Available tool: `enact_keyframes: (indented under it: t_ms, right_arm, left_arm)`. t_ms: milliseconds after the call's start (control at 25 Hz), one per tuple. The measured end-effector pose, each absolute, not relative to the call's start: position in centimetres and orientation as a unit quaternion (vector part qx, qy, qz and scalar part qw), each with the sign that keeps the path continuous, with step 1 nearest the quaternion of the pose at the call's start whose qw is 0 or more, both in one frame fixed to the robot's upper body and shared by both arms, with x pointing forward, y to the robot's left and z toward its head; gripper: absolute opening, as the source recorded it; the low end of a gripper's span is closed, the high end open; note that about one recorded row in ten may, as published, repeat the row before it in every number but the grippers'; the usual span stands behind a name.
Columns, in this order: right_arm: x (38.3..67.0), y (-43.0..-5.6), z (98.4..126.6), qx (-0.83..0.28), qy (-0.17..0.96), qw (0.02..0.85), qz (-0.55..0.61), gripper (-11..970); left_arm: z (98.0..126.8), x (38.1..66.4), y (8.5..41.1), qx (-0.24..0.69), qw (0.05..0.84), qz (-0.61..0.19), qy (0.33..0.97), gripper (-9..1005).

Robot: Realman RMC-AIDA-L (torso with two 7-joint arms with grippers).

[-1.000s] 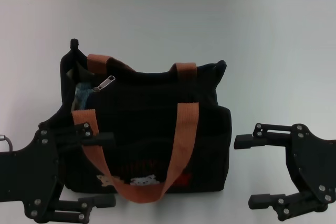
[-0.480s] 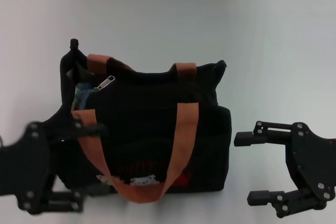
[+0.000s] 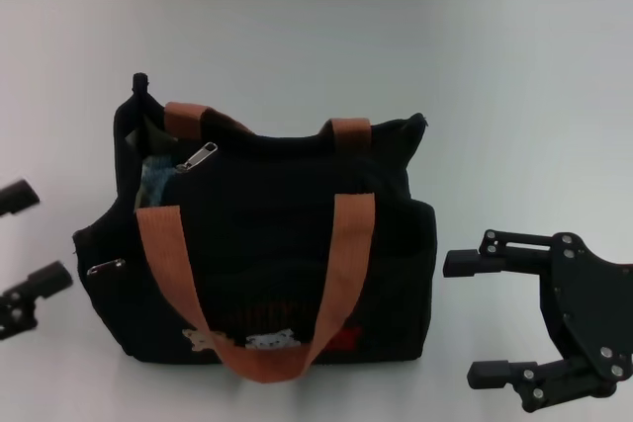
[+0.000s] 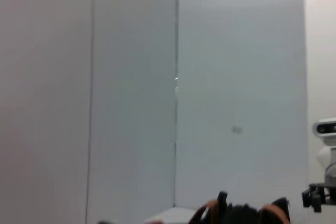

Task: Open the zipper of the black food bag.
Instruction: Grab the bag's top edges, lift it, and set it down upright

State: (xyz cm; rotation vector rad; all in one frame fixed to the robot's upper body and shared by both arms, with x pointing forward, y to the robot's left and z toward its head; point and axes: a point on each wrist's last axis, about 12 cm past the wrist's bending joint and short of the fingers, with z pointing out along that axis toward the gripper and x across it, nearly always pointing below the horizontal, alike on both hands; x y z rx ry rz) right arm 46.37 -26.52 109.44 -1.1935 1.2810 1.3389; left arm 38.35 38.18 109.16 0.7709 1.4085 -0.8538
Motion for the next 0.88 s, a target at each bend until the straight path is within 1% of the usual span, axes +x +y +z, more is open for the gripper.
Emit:
enact_keyframes:
  t_ms: [160, 200, 280, 320, 360, 400, 560, 760, 880]
  right_arm:
    - [46.5, -26.4, 109.6, -0.486, 0.516, 0.452, 0.542, 835]
    - [46.6, -26.4, 109.6, -0.486, 0.516, 0.452, 0.542, 835]
    - [46.6, -26.4, 109.6, -0.487, 0.515, 0.452, 0.542, 835]
    - [46.6, -26.4, 109.6, -0.487, 0.515, 0.452, 0.542, 835]
    - [46.6, -26.4, 109.6, -0.487, 0.515, 0.451, 0.542, 835]
    - [46.6, -26.4, 109.6, -0.487, 0.515, 0.451, 0.542, 835]
    - [46.5, -26.4, 109.5, -0.485, 0.517, 0.451, 0.542, 834]
    - [46.4, -26.5, 109.5, -0.483, 0.518, 0.452, 0.542, 834]
    - [46.5, -26.5, 109.5, -0.484, 0.518, 0.452, 0.541, 834]
  left_arm:
    - [108.2, 38.6, 37.6, 0.335, 0.604, -0.375, 0.618, 724]
    - [107.5, 39.4, 36.2, 0.347, 0.589, -0.393, 0.615, 721]
    - [107.4, 39.6, 35.8, 0.351, 0.585, -0.396, 0.614, 716]
    - [106.8, 40.2, 34.5, 0.362, 0.577, -0.406, 0.609, 714]
    - [106.8, 40.2, 34.5, 0.362, 0.577, -0.406, 0.609, 711]
    - [106.3, 40.5, 33.6, 0.371, 0.586, -0.393, 0.604, 709]
    - [105.7, 40.1, 33.4, 0.382, 0.632, -0.333, 0.587, 699]
    - [105.4, 39.9, 33.6, 0.365, 0.653, -0.318, 0.582, 686]
    - [105.4, 40.0, 33.5, 0.367, 0.652, -0.320, 0.581, 602]
